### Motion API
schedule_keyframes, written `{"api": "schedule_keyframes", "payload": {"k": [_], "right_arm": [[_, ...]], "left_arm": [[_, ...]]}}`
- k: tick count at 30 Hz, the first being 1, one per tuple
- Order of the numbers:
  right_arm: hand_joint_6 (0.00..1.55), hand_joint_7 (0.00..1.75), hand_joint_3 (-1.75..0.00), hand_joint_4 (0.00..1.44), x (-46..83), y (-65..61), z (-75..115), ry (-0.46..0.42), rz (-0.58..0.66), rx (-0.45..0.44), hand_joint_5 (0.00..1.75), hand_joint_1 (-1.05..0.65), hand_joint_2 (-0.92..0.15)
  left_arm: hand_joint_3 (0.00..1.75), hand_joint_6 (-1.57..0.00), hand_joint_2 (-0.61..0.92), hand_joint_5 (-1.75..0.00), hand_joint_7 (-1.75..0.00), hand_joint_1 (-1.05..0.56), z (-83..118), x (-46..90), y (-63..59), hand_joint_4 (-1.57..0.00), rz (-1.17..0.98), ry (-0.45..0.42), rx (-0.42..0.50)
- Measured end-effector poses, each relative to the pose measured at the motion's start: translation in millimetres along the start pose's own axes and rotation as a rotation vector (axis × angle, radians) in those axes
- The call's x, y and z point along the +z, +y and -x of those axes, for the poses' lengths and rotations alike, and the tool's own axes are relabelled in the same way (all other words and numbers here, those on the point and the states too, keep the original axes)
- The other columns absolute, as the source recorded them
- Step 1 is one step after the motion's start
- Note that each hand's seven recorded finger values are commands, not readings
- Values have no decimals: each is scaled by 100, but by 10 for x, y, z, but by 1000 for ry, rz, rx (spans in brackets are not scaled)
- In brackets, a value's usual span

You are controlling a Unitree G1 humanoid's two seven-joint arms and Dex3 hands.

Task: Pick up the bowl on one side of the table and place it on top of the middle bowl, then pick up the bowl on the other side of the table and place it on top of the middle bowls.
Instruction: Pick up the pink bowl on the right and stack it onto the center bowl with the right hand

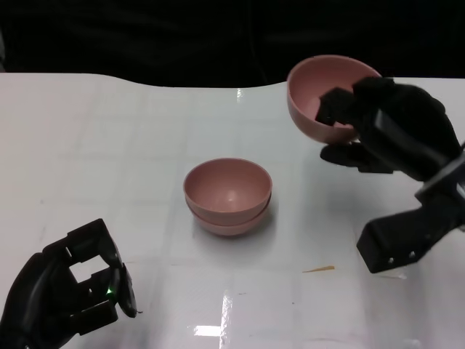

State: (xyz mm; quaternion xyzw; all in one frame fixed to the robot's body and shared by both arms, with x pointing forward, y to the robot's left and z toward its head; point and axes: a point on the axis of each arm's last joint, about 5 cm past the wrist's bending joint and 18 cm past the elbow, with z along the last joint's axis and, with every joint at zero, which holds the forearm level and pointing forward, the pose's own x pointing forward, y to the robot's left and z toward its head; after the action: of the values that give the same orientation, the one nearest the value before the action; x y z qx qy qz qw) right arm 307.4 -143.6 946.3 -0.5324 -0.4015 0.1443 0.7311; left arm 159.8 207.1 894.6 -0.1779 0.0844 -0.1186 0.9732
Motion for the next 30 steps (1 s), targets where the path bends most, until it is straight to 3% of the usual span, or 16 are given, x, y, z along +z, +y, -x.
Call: {"api": "schedule_keyframes", "payload": {"k": [12, 21, 30], "right_arm": [[62, 175, -39, 86, 287, 3, -433, -156, -48, 87, 175, -31, -79], [62, 175, -34, 85, 413, 87, -499, -175, -77, 142, 175, -31, -88], [63, 175, -37, 85, 490, 217, -489, -190, -112, 203, 175, -31, -85]], "left_arm": [[126, -73, 90, -175, -175, 32, -17, -29, -41, -94, 3, -12, 16], [126, -73, 90, -175, -175, 31, -22, -40, -53, -93, 7, -18, 22], [133, -72, 81, -175, -175, 27, -22, -75, -24, -91, 9, -29, 13]]}}
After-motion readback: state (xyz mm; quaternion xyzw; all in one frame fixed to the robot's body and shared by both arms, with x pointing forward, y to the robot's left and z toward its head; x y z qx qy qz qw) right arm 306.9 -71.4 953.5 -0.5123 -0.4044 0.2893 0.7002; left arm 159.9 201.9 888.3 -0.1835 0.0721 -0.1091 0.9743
